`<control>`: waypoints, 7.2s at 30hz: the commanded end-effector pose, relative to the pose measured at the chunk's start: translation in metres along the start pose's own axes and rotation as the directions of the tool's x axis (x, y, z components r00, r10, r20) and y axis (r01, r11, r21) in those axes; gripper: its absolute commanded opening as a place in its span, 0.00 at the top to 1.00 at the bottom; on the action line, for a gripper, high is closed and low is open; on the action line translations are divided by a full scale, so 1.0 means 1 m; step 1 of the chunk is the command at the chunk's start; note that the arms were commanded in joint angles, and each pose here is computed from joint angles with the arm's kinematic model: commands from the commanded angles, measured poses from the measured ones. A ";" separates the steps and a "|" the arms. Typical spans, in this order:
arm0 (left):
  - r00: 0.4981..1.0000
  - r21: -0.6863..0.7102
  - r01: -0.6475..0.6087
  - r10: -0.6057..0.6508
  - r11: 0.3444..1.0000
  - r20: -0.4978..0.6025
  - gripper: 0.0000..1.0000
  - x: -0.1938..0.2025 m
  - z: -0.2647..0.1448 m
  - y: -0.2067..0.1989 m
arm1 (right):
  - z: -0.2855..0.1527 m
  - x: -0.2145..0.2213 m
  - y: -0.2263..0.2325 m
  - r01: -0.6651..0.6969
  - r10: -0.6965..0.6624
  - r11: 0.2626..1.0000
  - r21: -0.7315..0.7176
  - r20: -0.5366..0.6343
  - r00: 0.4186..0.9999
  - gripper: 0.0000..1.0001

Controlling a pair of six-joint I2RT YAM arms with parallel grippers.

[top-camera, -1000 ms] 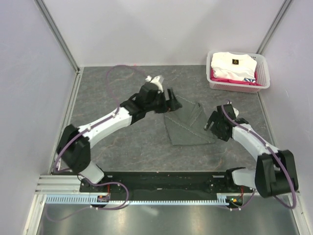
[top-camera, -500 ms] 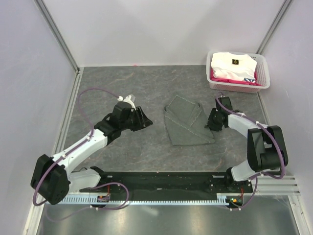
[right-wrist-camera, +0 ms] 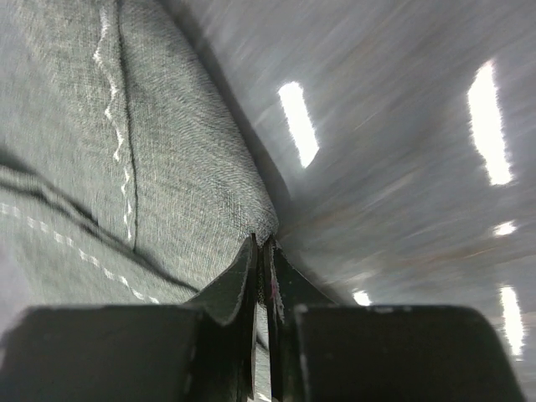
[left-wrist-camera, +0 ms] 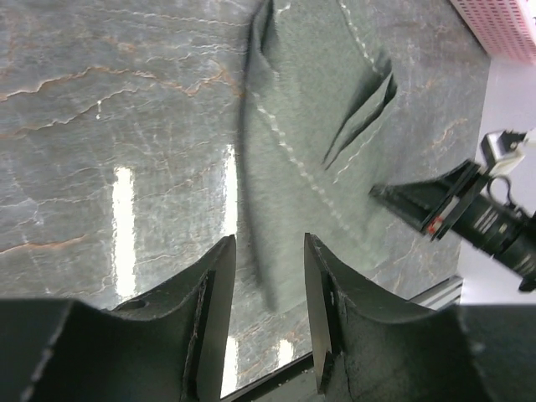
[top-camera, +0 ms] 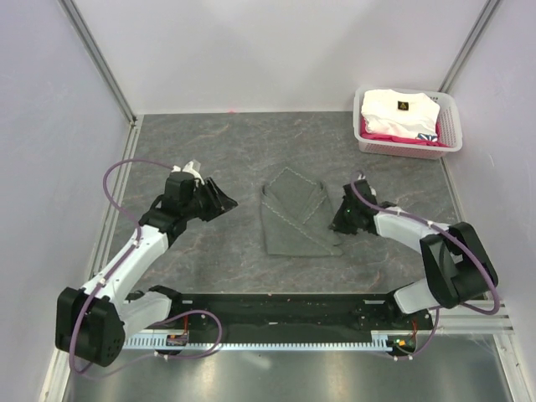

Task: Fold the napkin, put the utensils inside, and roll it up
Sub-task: Fold the napkin, then roll the napkin with the utensil

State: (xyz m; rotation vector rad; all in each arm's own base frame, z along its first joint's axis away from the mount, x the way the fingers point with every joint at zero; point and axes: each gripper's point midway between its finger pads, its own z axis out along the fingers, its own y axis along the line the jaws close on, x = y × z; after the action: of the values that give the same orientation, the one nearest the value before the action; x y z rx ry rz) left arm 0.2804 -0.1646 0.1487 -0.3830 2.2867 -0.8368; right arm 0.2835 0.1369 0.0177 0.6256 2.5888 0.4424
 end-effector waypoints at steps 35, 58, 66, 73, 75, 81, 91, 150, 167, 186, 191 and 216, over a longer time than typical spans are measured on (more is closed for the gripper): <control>0.998 0.008 0.024 -0.023 1.000 -0.063 0.47 0.028 -0.044 0.022 | -0.069 0.155 0.023 -0.246 0.232 0.959 -0.138 -0.111 0.966 0.28; 0.997 -0.004 0.051 -0.051 0.999 -0.052 0.48 0.040 -0.054 0.030 | -0.049 0.167 0.023 -0.253 0.234 0.958 -0.133 -0.143 0.962 0.60; 0.998 -0.019 0.044 -0.045 0.999 -0.050 0.48 0.041 -0.054 0.034 | -0.048 0.166 0.035 -0.172 0.152 0.974 -0.148 -0.133 0.979 0.73; 0.998 -0.031 0.040 -0.042 0.999 -0.047 0.48 0.042 -0.054 0.038 | -0.060 0.150 0.060 -0.141 0.125 0.964 -0.226 -0.082 0.989 0.97; 0.998 -0.035 0.040 -0.041 0.999 -0.048 0.48 0.043 -0.054 0.039 | -0.062 0.144 0.066 -0.074 0.064 0.969 -0.236 -0.048 0.997 1.00; 0.998 -0.041 0.042 -0.044 0.998 -0.046 0.49 0.043 -0.053 0.041 | -0.071 0.110 0.090 0.096 -0.084 0.975 -0.203 0.065 0.994 1.00; 0.998 -0.049 0.046 -0.048 0.998 -0.043 0.50 0.044 -0.052 0.043 | -0.065 0.068 0.096 0.189 -0.174 0.975 -0.120 0.122 0.977 1.00; 0.939 0.030 0.162 -0.145 0.986 -0.312 0.39 0.128 0.023 0.044 | -0.076 0.074 0.062 0.252 -0.239 0.963 -0.098 0.131 0.962 0.24; 0.933 0.021 0.152 -0.136 0.988 -0.332 0.55 0.130 0.038 0.040 | -0.095 0.089 0.108 0.501 -0.466 0.852 -0.150 0.219 0.858 0.22; 0.933 0.077 0.215 -0.182 0.974 -0.310 0.98 0.108 0.022 0.005 | -0.105 0.158 0.176 0.865 -0.785 0.502 -0.006 0.416 0.459 0.20; 0.913 0.051 0.247 -0.215 0.968 -0.346 0.98 0.114 0.018 0.006 | -0.106 0.175 0.192 0.901 -0.824 0.421 0.103 0.459 0.332 0.20; 0.912 0.040 0.261 -0.232 0.965 -0.338 0.98 0.112 0.005 0.002 | -0.046 0.189 0.177 0.907 -0.898 0.295 0.301 0.412 0.155 0.21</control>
State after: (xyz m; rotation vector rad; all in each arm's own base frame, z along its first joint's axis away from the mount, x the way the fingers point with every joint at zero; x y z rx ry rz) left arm 0.1942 -0.2124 0.0689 -0.5256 2.5804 -1.1556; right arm 0.1626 0.3733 0.0662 -0.8605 1.9105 -0.1104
